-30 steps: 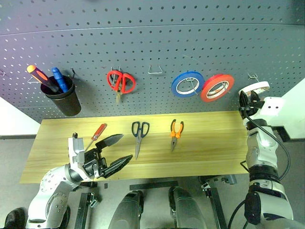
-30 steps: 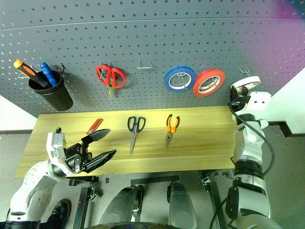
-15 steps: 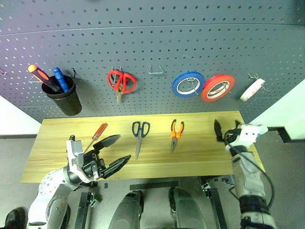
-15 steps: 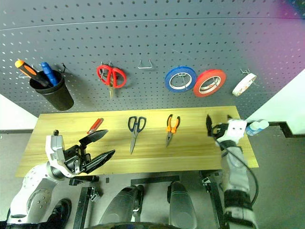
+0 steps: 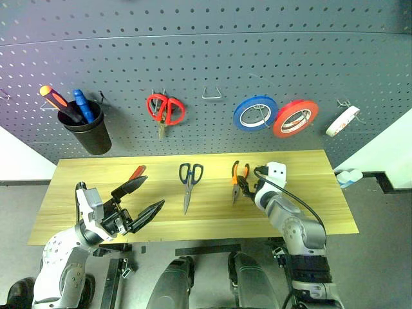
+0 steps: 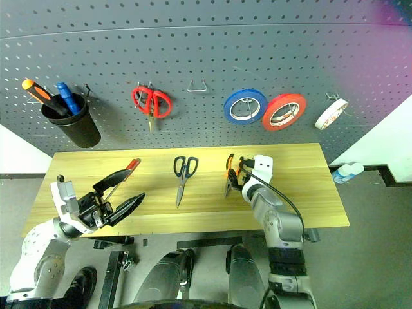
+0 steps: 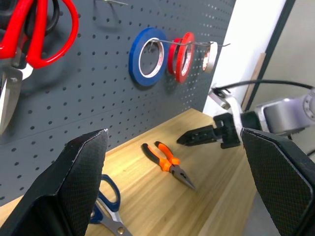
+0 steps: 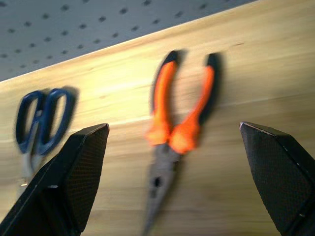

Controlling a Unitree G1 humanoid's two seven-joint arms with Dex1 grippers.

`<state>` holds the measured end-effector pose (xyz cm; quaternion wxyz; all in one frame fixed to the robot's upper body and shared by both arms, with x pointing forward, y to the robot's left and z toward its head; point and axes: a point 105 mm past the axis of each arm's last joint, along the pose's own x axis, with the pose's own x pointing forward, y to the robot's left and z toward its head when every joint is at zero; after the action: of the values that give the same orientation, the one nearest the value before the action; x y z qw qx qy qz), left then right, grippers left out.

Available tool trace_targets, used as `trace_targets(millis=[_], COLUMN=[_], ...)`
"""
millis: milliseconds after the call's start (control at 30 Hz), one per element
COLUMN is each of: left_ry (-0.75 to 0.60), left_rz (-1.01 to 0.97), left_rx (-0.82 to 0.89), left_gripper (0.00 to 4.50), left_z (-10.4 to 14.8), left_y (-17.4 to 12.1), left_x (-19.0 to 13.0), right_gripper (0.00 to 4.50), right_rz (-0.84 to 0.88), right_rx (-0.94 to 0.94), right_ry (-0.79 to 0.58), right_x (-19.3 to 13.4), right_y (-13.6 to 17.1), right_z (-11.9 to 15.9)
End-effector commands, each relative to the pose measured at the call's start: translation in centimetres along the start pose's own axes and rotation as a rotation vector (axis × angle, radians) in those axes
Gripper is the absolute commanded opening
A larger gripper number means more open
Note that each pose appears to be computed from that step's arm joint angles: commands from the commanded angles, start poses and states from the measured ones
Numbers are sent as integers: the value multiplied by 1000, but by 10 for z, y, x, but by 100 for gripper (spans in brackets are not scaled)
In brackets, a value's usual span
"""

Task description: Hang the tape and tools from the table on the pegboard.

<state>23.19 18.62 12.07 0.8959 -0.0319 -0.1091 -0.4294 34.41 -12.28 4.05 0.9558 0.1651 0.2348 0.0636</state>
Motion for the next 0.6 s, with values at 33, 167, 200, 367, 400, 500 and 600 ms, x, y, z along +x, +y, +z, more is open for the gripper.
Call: trace_targets(millis=[33, 167, 200, 367, 400, 500, 600], left_ry=[-16, -12, -12, -14, -16, -18, -22], left_rz=[4, 8, 8, 11, 12, 12, 13], left_rx=[43, 47, 46, 46, 43, 42, 44], left_gripper=[450, 450, 450, 450, 450, 450, 450], left_z=[9, 10, 11, 12, 12, 12, 13], left_y=[-3, -5, -6, -8, -8, -9, -10], left_x=[-2, -2, -2, -1, -1, 0, 1], right_gripper=[444, 444, 444, 444, 444, 444, 444], right_rz=[-24, -67, -83, -114, -104, -79, -61], right_rx=[34, -10, -17, -30, -39, -35, -19], right_ry=[32, 78, 86, 86, 84, 84, 88], right_x=[6, 13, 15, 23, 25, 29, 31], right_y=[3, 0, -1, 0, 3, 11, 18], right_z=[-1, -6, -7, -3, -2, 1, 2])
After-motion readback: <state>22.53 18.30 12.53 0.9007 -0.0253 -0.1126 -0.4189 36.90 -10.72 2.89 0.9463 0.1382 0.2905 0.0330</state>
